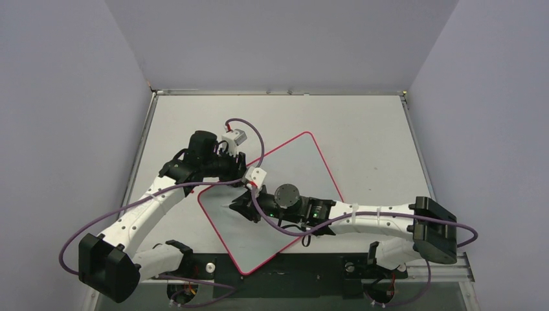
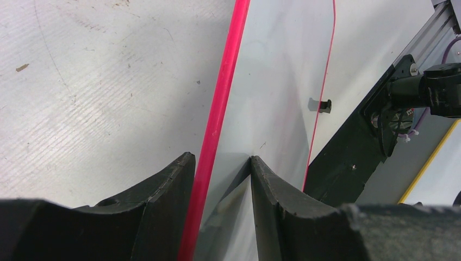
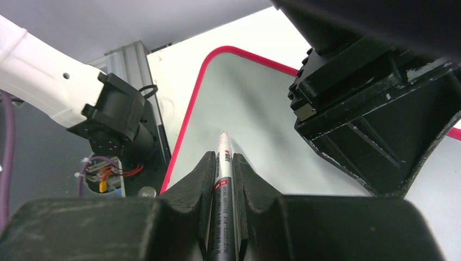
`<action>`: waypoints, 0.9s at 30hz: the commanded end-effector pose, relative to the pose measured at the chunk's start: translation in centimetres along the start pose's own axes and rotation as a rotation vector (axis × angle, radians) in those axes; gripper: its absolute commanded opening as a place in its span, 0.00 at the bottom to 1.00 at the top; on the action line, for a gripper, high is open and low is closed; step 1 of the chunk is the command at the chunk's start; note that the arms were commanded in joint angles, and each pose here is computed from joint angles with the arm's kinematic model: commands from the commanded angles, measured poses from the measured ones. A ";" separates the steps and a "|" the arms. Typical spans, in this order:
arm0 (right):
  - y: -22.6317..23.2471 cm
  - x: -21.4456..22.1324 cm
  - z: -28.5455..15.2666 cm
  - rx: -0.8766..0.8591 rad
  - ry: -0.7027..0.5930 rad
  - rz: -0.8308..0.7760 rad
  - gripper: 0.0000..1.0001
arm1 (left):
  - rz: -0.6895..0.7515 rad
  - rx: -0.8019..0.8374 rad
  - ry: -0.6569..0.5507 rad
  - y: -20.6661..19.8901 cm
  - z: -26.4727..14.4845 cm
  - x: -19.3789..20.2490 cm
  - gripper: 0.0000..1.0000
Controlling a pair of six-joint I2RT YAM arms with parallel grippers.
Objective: Write a sentence on the whiteboard
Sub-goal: Write a sentence on the whiteboard stand.
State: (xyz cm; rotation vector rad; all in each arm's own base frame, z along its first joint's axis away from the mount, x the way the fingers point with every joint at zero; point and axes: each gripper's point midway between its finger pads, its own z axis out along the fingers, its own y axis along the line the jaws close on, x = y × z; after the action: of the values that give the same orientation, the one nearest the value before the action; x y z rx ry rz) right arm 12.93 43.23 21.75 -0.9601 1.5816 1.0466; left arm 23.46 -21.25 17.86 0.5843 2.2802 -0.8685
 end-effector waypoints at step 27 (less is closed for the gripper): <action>1.4 0.8 1.9 0.014 0.033 -0.070 0.00 | 0.069 -0.086 -0.095 1.7 0.3 -2.6 0.00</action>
State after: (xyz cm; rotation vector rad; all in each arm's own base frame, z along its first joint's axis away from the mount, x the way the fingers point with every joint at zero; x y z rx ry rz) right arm 12.05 44.62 19.86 -1.0253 1.6011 0.9828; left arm 23.59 -21.32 17.75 0.5815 2.2826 -0.8691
